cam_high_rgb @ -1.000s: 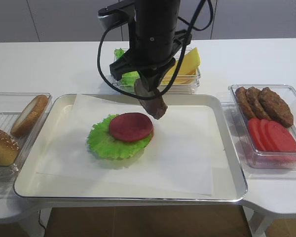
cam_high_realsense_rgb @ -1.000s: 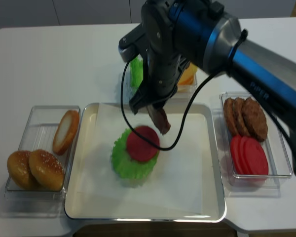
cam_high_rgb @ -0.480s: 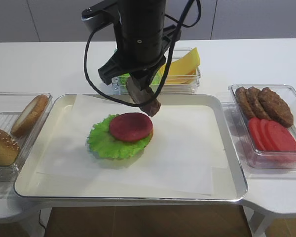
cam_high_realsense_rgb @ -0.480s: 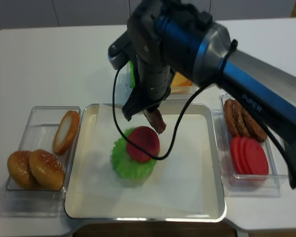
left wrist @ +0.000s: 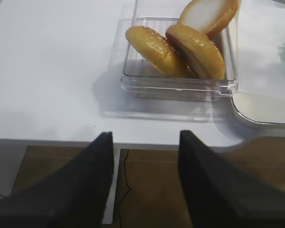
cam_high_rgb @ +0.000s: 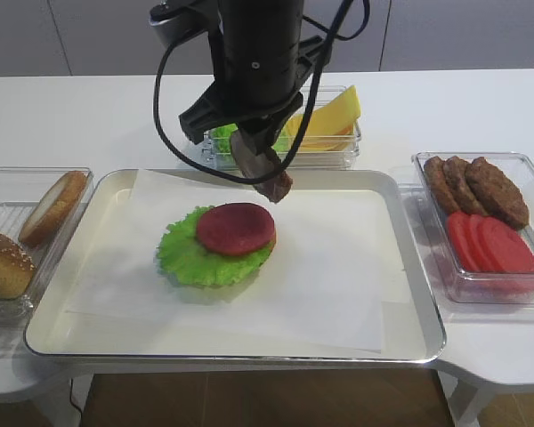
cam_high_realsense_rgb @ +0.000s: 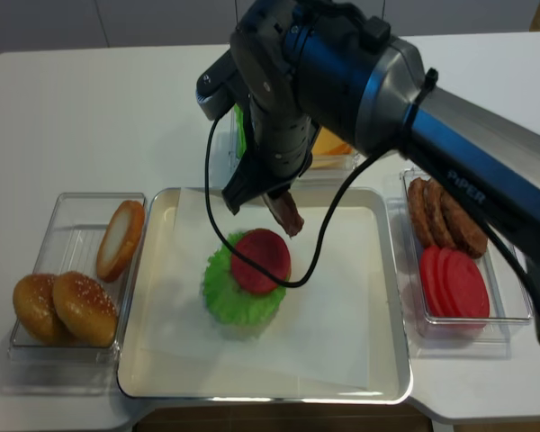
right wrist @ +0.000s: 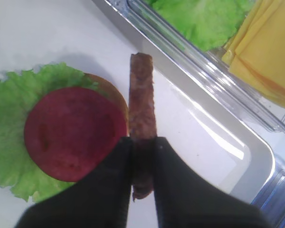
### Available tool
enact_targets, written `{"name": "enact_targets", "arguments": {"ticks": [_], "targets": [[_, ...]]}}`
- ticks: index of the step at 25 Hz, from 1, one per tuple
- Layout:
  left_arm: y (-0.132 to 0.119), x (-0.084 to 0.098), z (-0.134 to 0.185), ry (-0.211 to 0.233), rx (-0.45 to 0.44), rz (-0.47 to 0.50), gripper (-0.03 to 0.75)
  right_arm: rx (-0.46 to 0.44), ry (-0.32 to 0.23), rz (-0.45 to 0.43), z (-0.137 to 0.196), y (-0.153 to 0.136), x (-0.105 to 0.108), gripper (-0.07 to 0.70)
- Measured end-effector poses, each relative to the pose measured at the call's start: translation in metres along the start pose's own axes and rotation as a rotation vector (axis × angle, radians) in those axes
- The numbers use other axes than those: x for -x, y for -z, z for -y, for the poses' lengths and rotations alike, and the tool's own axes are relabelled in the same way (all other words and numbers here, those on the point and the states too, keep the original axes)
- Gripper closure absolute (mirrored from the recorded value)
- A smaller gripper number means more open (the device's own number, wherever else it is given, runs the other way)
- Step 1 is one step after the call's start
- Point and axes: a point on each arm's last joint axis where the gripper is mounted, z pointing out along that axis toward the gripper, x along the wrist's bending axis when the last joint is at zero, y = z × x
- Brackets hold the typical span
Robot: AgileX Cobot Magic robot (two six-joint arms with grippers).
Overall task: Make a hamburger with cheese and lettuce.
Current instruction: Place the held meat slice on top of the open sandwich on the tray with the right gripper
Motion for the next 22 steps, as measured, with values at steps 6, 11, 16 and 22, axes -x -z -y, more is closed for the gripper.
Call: {"name": "enact_targets", "arguments": {"ticks": [6,11,16,22], "targets": [[0.0,0.0,0.0,0.0,0.0,0.0,0.379,0.005,0.009,-0.008,0.0,0.003,-0.007,0.521],[0.0,0.0,0.0,0.0,0.0,0.0,0.379,0.012,0.03,-0.009,0.0,0.005,-0.015,0.521],[0.0,0.0,0.0,0.0,0.0,0.0,0.379,0.017,0.053,0.034,0.0,0.005,-0.011,0.521],[0.0,0.0,0.0,0.0,0.0,0.0,0.379,0.016,0.083,0.027,0.0,0.005,-0.012,0.521]]}}
